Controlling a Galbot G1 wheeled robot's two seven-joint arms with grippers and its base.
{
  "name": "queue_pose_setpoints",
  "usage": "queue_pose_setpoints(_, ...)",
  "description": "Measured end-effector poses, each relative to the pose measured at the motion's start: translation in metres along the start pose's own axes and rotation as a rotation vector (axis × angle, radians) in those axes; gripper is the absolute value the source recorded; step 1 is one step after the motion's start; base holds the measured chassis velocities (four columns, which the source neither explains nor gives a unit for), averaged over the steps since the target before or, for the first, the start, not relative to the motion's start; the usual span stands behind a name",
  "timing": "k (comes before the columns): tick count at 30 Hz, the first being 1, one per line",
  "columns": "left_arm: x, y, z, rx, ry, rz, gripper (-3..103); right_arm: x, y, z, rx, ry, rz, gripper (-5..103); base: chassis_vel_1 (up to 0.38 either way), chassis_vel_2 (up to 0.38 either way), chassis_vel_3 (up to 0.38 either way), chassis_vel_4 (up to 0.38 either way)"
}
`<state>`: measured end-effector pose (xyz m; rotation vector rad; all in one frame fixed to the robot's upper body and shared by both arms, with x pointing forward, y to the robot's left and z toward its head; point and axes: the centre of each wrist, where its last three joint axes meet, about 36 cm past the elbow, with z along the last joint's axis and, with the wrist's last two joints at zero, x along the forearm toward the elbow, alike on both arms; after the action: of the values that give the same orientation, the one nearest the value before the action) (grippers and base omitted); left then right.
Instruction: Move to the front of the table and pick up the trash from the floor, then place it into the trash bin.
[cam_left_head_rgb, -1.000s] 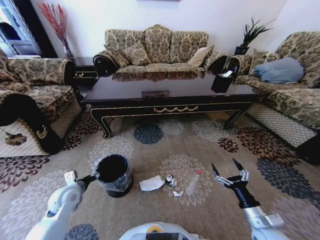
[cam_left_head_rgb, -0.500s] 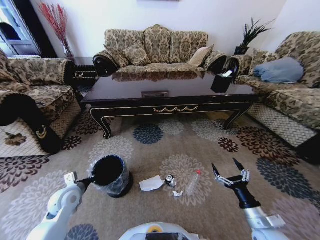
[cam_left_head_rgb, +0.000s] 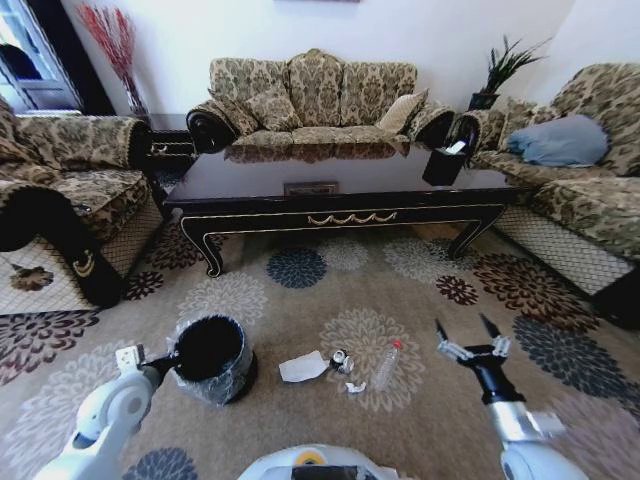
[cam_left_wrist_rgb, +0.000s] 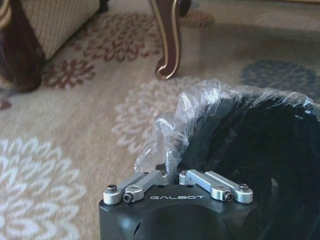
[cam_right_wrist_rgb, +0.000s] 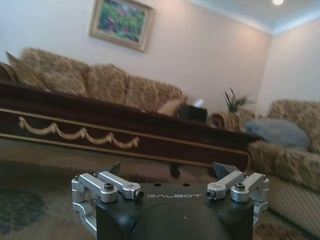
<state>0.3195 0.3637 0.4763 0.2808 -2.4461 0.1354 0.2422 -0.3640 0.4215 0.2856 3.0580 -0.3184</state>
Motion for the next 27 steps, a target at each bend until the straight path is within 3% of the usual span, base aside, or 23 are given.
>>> queue_pose_setpoints(1,0.000,0.000,0.000,0.000,0.000,0.000,4,0.000,0.000,0.000,0.000,0.000,0.000,100,0.000,0.000,0.000,0.000)
queue_pose_setpoints(6,0.018,-0.016,-0.010,-0.043,-0.043,0.051,4,-0.016,0.029,-0.002,-0.109,0.232,-0.034,100,0.000,0.000,0.000,0.000)
queue_pose_setpoints(11,0.024,-0.023,-0.015,-0.082,-0.054,0.099,4,-0.033,0.046,0.000,-0.176,0.383,-0.071,100,0.000,0.000,0.000,0.000)
queue_pose_setpoints(16,0.031,-0.027,-0.017,-0.105,-0.061,0.119,4,-0.057,0.047,-0.002,-0.187,0.512,-0.079,100,0.000,0.000,0.000,0.000)
queue_pose_setpoints(17,0.032,-0.028,-0.018,-0.111,-0.065,0.123,4,-0.069,0.045,-0.003,-0.216,0.595,-0.073,100,0.000,0.000,0.000,0.000)
queue_pose_setpoints(18,0.032,-0.028,-0.018,-0.111,-0.065,0.123,4,-0.069,0.045,-0.003,-0.216,0.595,-0.073,100,0.000,0.000,0.000,0.000)
queue_pose_setpoints(21,0.035,-0.029,-0.017,-0.116,-0.064,0.126,4,-0.094,0.042,-0.007,-0.250,0.738,-0.075,100,0.000,0.000,0.000,0.000)
queue_pose_setpoints(25,0.039,-0.032,-0.016,-0.121,-0.068,0.136,4,-0.117,0.048,0.000,-0.246,0.861,-0.079,100,0.000,0.000,0.000,0.000)
queue_pose_setpoints(27,0.040,-0.032,-0.016,-0.121,-0.068,0.138,4,-0.121,0.050,0.003,-0.243,0.874,-0.079,100,0.000,0.000,0.000,0.000)
